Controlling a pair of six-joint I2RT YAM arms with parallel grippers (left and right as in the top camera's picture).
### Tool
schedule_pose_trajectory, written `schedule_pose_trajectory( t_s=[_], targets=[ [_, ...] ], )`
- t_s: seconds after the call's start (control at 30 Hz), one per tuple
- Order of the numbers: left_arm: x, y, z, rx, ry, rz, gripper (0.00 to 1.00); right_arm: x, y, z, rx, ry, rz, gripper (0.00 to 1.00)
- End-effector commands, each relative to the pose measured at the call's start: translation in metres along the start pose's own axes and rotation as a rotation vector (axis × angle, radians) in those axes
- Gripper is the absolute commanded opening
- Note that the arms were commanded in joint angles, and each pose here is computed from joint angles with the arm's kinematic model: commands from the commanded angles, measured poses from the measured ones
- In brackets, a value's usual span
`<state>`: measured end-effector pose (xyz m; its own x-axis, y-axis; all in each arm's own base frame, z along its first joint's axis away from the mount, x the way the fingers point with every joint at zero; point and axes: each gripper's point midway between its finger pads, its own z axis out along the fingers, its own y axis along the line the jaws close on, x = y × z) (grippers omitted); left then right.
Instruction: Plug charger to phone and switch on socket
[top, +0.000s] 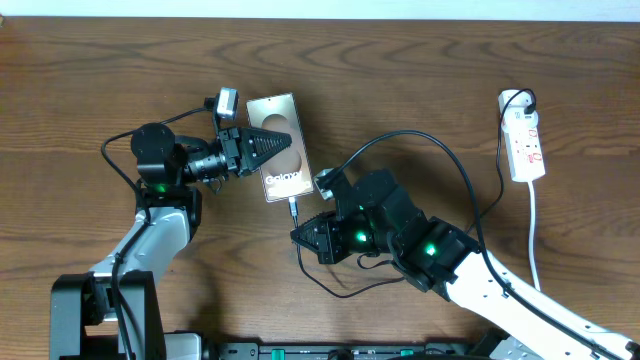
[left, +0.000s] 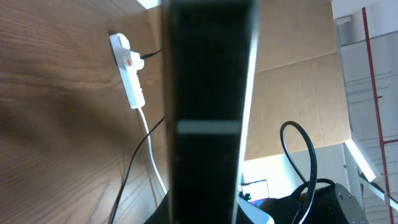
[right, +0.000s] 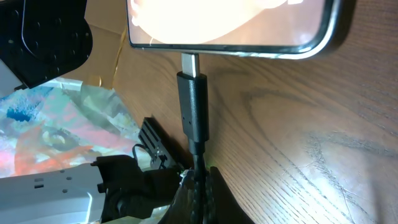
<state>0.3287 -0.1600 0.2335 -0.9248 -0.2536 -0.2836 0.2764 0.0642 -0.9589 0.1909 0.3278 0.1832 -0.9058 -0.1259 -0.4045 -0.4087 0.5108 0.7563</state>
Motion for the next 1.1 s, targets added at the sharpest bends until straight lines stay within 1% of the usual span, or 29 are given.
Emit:
schedule_pose_trajectory(
  t_s=[0.0,0.2,0.5,0.8,0.93,1.07],
  targets=[
    [0.0,-0.011,0.0,0.017,0.024,0.058,0.07,-0.006,-0.005,0.0,0.016,-0.024,0.002,0.01],
    [0.012,-0.014,-0.001,0.034,0.092,0.091,0.07,-0.013,-0.01,-0.001,0.041,-0.059,-0.006,0.01],
    [0.012,-0.014,-0.001,0.035,0.096,0.093,0.07,-0.021,-0.008,-0.003,0.033,-0.089,-0.016,0.01],
    [0.004,-0.012,0.0,0.023,0.048,0.091,0.08,-0.014,-0.002,0.0,0.007,-0.059,-0.009,0.01],
    [-0.002,-0.011,0.0,0.014,0.012,0.023,0.07,-0.013,-0.001,0.0,0.004,-0.056,-0.007,0.01],
    [-0.005,-0.01,0.0,0.01,-0.003,0.015,0.07,-0.012,0.0,0.0,-0.001,-0.052,0.0,0.01]
  ],
)
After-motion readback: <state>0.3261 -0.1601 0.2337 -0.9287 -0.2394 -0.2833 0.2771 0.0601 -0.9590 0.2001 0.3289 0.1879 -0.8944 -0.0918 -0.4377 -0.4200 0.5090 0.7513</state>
